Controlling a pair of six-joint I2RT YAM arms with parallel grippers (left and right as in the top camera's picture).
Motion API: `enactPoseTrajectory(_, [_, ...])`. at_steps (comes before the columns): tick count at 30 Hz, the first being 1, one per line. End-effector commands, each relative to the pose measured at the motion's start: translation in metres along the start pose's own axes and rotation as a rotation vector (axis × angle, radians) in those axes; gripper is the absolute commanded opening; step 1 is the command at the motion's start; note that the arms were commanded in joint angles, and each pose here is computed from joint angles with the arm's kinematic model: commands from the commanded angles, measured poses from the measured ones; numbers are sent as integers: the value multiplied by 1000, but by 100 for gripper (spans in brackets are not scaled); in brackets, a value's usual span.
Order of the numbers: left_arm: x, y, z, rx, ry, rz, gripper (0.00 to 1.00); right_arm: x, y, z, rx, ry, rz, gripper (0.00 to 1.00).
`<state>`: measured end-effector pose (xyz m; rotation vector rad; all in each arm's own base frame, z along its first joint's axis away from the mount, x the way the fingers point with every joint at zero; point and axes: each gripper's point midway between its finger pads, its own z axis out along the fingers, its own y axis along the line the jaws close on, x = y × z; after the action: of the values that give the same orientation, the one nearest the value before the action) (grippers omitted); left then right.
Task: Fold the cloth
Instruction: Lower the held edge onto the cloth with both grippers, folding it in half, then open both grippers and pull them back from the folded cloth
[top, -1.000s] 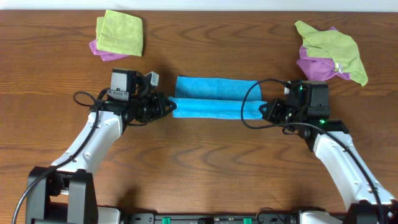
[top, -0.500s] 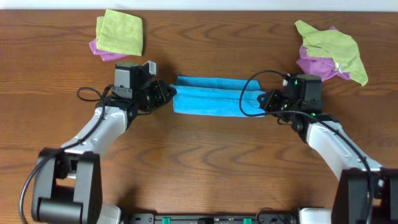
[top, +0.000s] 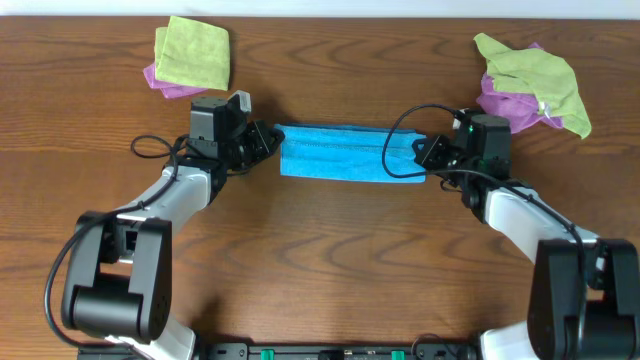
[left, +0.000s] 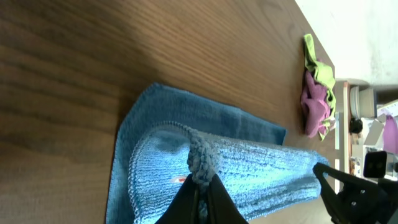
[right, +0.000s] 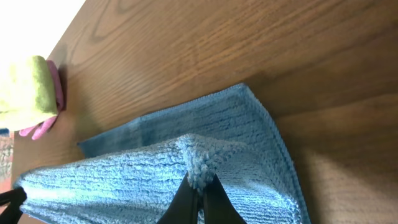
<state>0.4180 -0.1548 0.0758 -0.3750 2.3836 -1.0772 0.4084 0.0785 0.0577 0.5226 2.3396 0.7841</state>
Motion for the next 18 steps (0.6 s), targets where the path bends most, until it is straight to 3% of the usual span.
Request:
enactPoseTrajectory(1, [-17, 30, 1, -96, -77, -35, 6, -16, -28, 5, 126, -83, 22, 1])
enactPoseTrajectory(18, [-25, 57, 19, -149, -133, -25, 6, -22, -43, 28, 181, -145, -3, 1])
